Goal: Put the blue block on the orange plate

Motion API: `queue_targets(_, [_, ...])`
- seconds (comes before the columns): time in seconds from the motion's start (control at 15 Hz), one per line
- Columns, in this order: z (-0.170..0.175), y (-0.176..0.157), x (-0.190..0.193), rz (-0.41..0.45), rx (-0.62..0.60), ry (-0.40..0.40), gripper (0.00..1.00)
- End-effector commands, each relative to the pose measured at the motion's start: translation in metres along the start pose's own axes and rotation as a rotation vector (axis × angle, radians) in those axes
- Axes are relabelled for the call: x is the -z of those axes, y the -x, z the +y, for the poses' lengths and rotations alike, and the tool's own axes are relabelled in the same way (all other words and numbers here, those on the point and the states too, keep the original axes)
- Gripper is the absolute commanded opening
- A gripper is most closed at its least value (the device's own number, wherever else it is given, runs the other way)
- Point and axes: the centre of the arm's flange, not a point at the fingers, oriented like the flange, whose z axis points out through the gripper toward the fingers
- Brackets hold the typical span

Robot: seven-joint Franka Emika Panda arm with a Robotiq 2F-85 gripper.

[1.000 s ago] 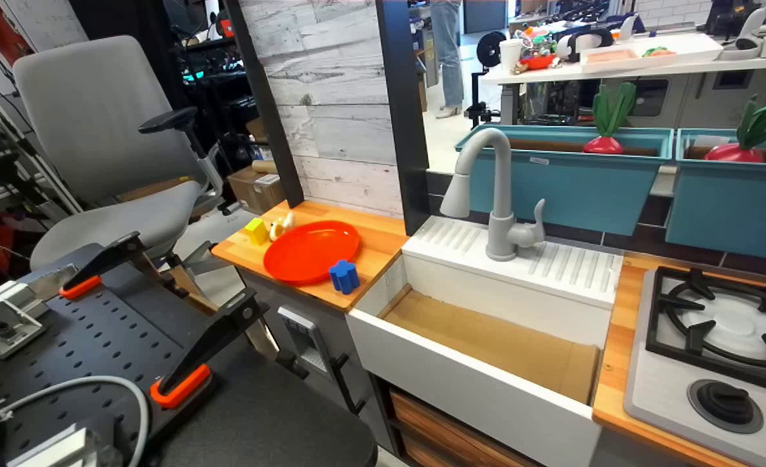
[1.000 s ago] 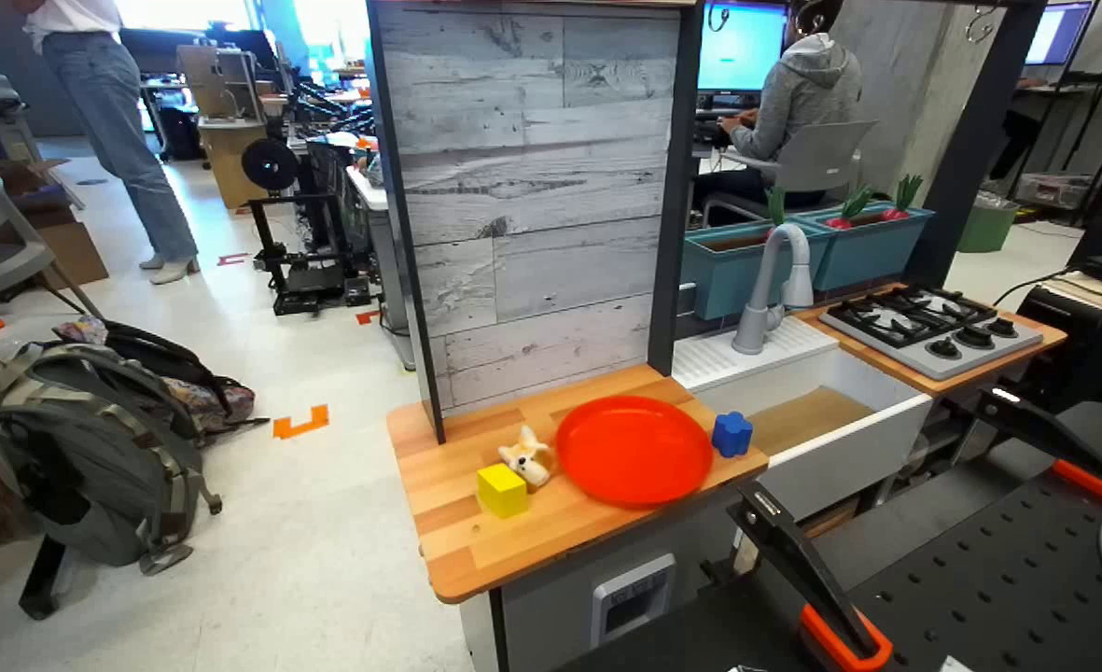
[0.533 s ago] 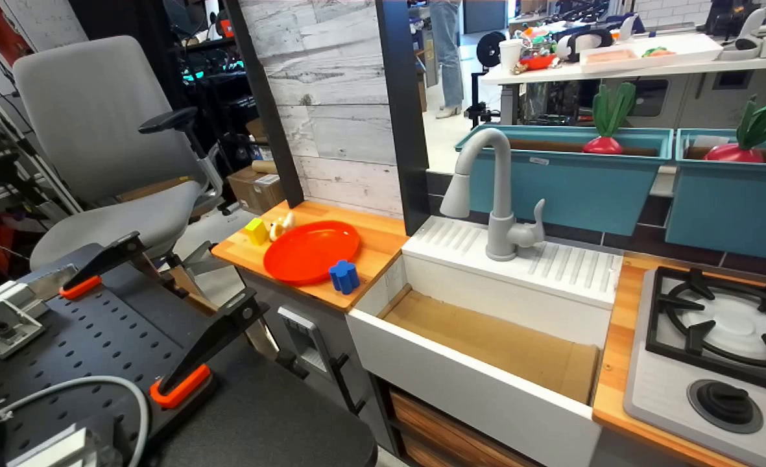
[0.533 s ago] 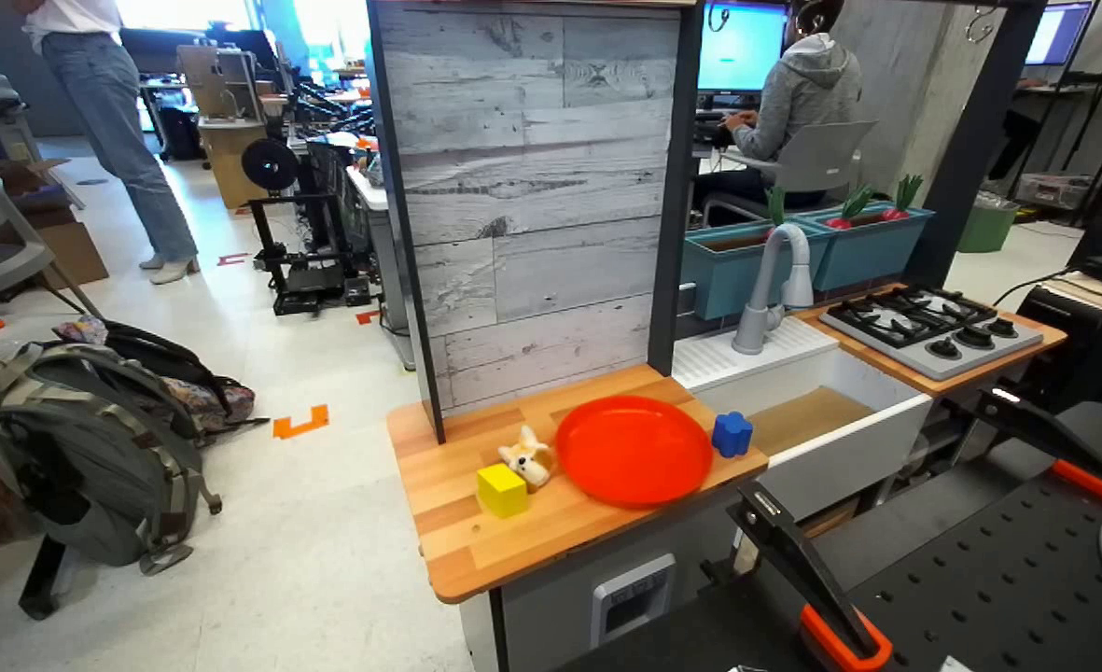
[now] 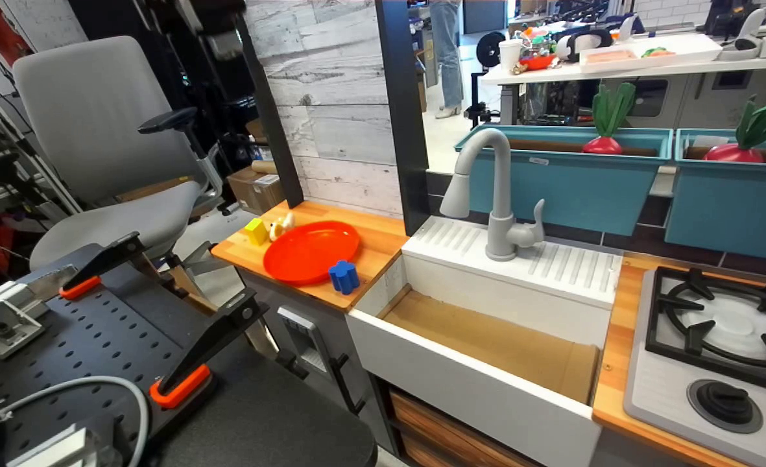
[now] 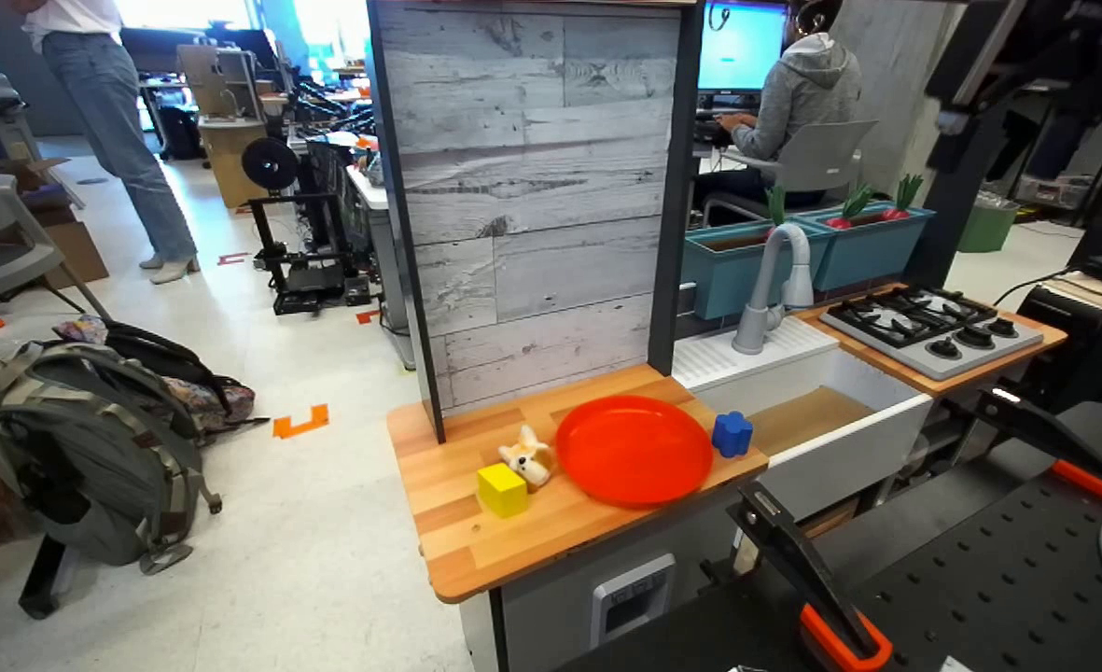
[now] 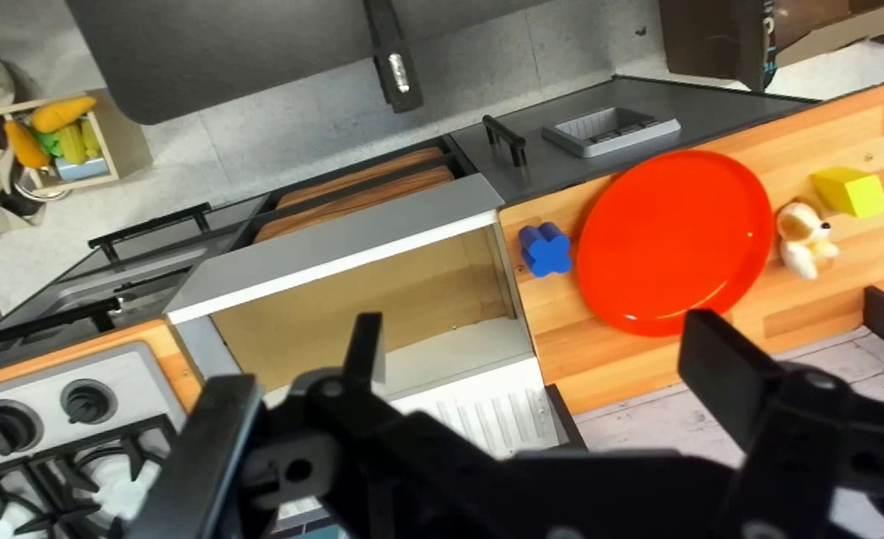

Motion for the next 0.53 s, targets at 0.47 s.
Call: queue_targets(0.47, [-0.024,-0.024,-0.06,-0.043,-0.001,0.011,1.0])
